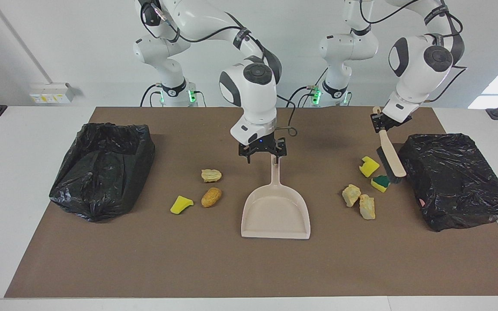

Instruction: Sweep and dump trash in bin

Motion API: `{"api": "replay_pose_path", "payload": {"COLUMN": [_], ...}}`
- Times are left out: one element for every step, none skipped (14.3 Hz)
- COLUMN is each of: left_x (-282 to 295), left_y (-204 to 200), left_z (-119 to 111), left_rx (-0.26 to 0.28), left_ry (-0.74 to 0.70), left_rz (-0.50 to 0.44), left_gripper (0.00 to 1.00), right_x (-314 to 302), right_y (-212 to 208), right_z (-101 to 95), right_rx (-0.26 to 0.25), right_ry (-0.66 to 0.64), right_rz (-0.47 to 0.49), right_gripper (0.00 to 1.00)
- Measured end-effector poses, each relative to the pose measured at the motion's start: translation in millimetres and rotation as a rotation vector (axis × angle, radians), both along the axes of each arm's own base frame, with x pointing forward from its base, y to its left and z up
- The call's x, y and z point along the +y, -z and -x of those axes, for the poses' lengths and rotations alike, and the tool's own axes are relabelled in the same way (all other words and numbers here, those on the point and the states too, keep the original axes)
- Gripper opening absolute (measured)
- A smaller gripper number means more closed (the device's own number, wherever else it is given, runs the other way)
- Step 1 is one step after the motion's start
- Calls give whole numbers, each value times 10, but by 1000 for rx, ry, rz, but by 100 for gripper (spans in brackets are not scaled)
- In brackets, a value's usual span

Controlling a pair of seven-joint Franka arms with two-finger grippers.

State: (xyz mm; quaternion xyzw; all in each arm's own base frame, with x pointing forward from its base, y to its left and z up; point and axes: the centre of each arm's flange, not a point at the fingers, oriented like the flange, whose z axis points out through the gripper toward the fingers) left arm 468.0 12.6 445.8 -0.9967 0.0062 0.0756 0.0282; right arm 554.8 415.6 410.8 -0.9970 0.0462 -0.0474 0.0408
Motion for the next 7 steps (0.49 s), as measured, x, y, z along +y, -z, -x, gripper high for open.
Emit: {"api": "replay_pose_path", "payload": {"left_x": [82, 114, 122, 152, 212, 281, 335], "left_y": [83, 198, 329, 442, 519, 563, 593], "left_z": [-36, -81, -137, -188, -226, -256, -278], "left_rx": [4, 13, 18, 19, 14, 4, -5], "left_ry": [-6, -9, -10, -15, -25, -34, -41], "left_rz": [2, 2, 3, 3, 2, 0, -4], "left_gripper": [26, 26, 26, 26, 26, 26, 26], "right_x": [126, 219, 273, 286, 281, 269, 261], "right_y": [154, 305, 451, 559, 627, 666, 681], "right_z": [52, 104, 148, 174, 187, 194, 197], "right_rx": [-12, -19, -26, -31, -34, -36, -38], "right_ry": [-5, -11, -20, -30, -38, -44, -48], "right_rz": [12, 18, 23, 31, 42, 54, 62], "right_gripper": [100, 100, 100, 100, 99, 97, 85]}}
